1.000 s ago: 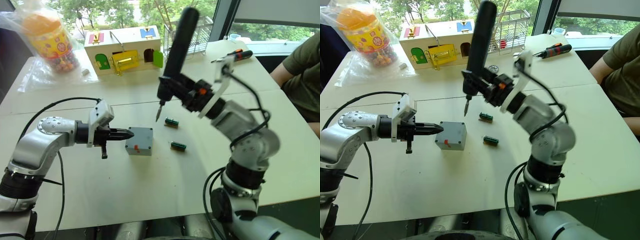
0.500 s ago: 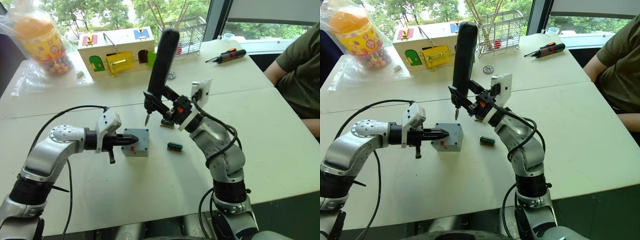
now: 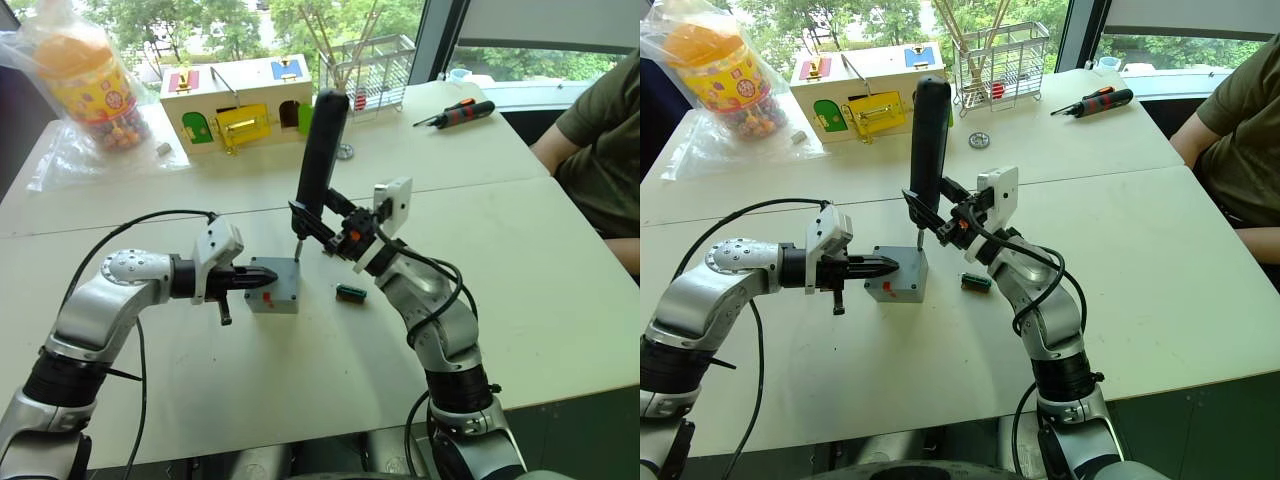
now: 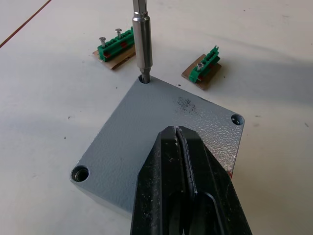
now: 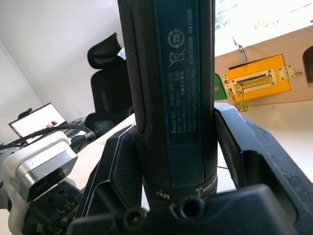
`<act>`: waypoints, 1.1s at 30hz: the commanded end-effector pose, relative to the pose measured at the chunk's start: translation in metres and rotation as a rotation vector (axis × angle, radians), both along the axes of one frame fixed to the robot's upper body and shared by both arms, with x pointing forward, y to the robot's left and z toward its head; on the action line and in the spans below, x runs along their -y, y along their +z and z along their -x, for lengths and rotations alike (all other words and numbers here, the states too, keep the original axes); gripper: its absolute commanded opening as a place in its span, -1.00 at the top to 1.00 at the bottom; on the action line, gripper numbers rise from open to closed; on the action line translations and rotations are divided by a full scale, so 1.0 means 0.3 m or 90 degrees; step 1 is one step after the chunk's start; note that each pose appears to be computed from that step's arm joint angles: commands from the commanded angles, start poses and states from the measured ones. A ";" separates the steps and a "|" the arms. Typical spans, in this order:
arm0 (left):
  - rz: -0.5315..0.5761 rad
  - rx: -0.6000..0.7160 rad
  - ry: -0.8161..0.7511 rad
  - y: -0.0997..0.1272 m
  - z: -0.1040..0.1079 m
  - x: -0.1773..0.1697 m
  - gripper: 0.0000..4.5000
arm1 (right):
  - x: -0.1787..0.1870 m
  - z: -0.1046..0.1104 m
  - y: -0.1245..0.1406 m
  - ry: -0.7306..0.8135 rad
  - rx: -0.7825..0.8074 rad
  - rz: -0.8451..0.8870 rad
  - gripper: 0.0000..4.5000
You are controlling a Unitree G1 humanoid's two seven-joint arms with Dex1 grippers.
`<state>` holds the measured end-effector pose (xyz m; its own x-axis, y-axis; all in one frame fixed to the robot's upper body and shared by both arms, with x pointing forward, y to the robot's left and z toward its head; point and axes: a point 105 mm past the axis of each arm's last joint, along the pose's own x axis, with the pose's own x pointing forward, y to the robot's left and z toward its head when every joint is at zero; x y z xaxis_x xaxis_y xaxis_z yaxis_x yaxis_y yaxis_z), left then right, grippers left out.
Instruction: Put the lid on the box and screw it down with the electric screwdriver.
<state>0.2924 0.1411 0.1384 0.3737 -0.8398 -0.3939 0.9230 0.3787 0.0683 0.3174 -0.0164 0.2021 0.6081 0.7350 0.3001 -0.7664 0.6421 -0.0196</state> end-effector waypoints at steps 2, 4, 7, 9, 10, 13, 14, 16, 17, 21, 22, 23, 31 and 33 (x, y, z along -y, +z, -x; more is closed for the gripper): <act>-0.016 -0.005 0.009 -0.017 -0.006 -0.009 1.00 | -0.043 0.038 0.013 0.039 0.051 0.043 0.14; -0.017 -0.007 0.009 -0.020 -0.006 -0.009 1.00 | -0.062 0.049 -0.010 0.057 0.045 0.068 0.14; -0.022 -0.014 0.012 -0.038 -0.002 -0.018 1.00 | -0.084 0.047 -0.056 0.064 0.031 0.106 0.14; -0.023 -0.018 0.014 -0.046 0.000 -0.021 1.00 | -0.087 0.043 -0.077 0.063 0.023 0.122 0.14; -0.024 -0.019 0.015 -0.050 0.000 -0.022 1.00 | -0.087 0.040 -0.084 0.061 0.020 0.126 0.14; -0.024 -0.023 0.016 -0.062 0.003 -0.021 1.00 | -0.091 0.042 -0.112 0.065 0.013 0.145 0.14; -0.024 -0.024 0.017 -0.065 0.004 -0.020 1.00 | -0.093 0.045 -0.121 0.068 0.012 0.151 0.14; -0.023 -0.025 0.019 -0.069 0.003 -0.020 1.00 | -0.094 0.051 -0.135 0.076 0.012 0.161 0.14; -0.023 -0.025 0.023 -0.072 0.002 -0.021 1.00 | -0.093 0.052 -0.145 0.078 0.009 0.165 0.14; -0.022 -0.028 0.026 -0.080 0.009 -0.022 1.00 | -0.090 0.054 -0.173 0.082 0.010 0.188 0.14; -0.022 -0.029 0.027 -0.082 0.010 -0.023 1.00 | -0.091 0.055 -0.181 0.084 0.006 0.190 0.14; -0.023 -0.029 0.028 -0.084 0.010 -0.024 1.00 | -0.089 0.055 -0.192 0.083 0.001 0.193 0.14; -0.017 -0.034 0.032 -0.099 0.012 -0.017 1.00 | -0.076 0.031 -0.261 0.069 -0.057 0.184 0.14; -0.018 -0.036 0.034 -0.104 0.012 -0.018 1.00 | -0.070 0.027 -0.270 0.065 -0.064 0.182 0.14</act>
<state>0.2905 0.1433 0.1172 0.3936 -0.8227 -0.4102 0.9098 0.4124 0.0460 0.3068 0.0043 0.1723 0.5226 0.8322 0.1853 -0.8043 0.5533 -0.2167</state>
